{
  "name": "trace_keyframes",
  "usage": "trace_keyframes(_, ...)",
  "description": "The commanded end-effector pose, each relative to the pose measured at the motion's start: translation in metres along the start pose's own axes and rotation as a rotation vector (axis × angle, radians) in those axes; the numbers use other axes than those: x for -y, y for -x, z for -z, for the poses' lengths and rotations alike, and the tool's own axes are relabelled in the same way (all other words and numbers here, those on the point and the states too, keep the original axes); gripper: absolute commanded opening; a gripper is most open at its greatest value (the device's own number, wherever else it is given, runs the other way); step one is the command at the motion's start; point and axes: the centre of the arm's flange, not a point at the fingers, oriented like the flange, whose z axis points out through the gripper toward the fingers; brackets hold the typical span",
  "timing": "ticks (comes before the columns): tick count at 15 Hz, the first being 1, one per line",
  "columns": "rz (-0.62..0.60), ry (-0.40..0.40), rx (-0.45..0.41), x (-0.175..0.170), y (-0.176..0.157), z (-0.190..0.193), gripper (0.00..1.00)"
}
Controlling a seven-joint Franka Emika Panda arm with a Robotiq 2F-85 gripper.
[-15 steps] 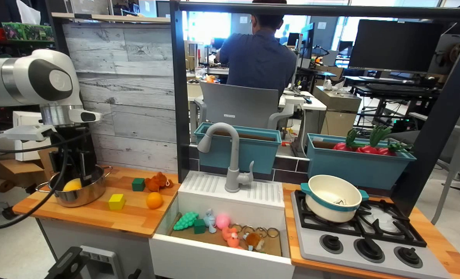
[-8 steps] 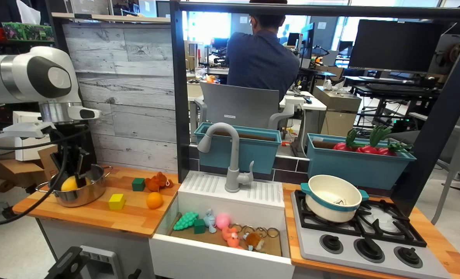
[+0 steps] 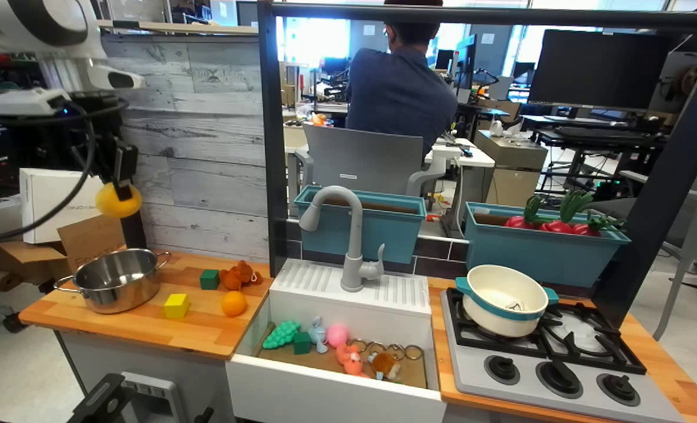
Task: Remove the yellow plush toy from the silver pot, put it in the sink and put the yellow block, plastic orange and brown toy in the silver pot
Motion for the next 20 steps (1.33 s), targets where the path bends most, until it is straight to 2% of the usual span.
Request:
trace_keyframes(1,-0.030,-0.054,-0.089,-0.043,0.033,0.078,0.05)
trace_keyframes(4,-0.095,-0.082,-0.162,-0.081,0.044,0.126,0.05)
trace_keyframes(6,-0.157,-0.074,-0.140,-0.119,0.055,0.143,0.05)
trace_keyframes(8,-0.246,-0.059,-0.109,-0.164,0.066,0.142,0.05)
trace_keyframes(11,-0.421,0.001,-0.138,-0.236,0.078,0.139,0.05)
trace_keyframes(13,-0.513,0.057,-0.158,-0.272,0.080,0.133,0.05)
trace_keyframes(16,-0.587,0.156,-0.275,-0.309,0.073,0.115,0.05)
trace_keyframes(20,-0.630,0.283,-0.450,-0.333,0.057,0.096,0.05)
